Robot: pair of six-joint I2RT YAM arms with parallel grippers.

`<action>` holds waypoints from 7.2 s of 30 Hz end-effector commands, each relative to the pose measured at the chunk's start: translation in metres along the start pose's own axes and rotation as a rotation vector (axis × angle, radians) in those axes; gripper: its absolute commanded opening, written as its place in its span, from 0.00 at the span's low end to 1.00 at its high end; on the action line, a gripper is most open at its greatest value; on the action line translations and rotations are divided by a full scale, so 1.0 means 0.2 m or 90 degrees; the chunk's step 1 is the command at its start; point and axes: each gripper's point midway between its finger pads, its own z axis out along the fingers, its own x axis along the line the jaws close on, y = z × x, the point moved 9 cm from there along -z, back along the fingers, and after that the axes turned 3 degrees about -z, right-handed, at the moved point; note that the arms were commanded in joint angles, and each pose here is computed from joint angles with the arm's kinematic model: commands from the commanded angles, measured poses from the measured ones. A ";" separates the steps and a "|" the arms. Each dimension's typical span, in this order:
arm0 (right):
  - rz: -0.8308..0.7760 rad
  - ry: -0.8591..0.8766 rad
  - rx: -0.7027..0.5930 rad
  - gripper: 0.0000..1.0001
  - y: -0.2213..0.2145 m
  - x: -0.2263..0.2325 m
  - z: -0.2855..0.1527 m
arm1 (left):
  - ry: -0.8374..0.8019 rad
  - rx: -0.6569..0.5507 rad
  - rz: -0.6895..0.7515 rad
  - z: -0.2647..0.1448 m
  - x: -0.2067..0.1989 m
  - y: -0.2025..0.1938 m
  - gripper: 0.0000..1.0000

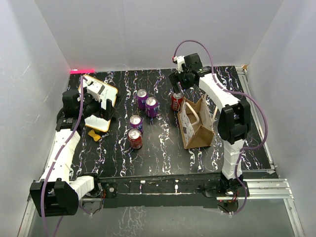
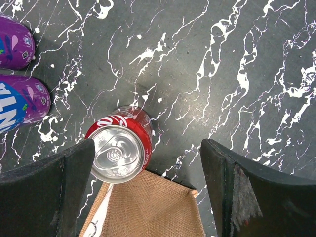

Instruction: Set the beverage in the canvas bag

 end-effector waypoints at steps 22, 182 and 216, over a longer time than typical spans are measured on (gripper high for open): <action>-0.041 0.035 0.042 0.91 -0.13 0.12 0.14 | -0.025 -0.021 0.017 -0.02 -0.04 0.01 0.97; 0.046 0.104 -0.209 0.08 -0.56 0.23 -0.55 | -0.338 0.250 -0.302 0.88 -1.38 -0.02 0.31; 0.046 0.010 -0.164 0.08 -0.28 0.25 -0.34 | -0.443 0.244 -0.242 0.69 -1.13 -0.14 0.00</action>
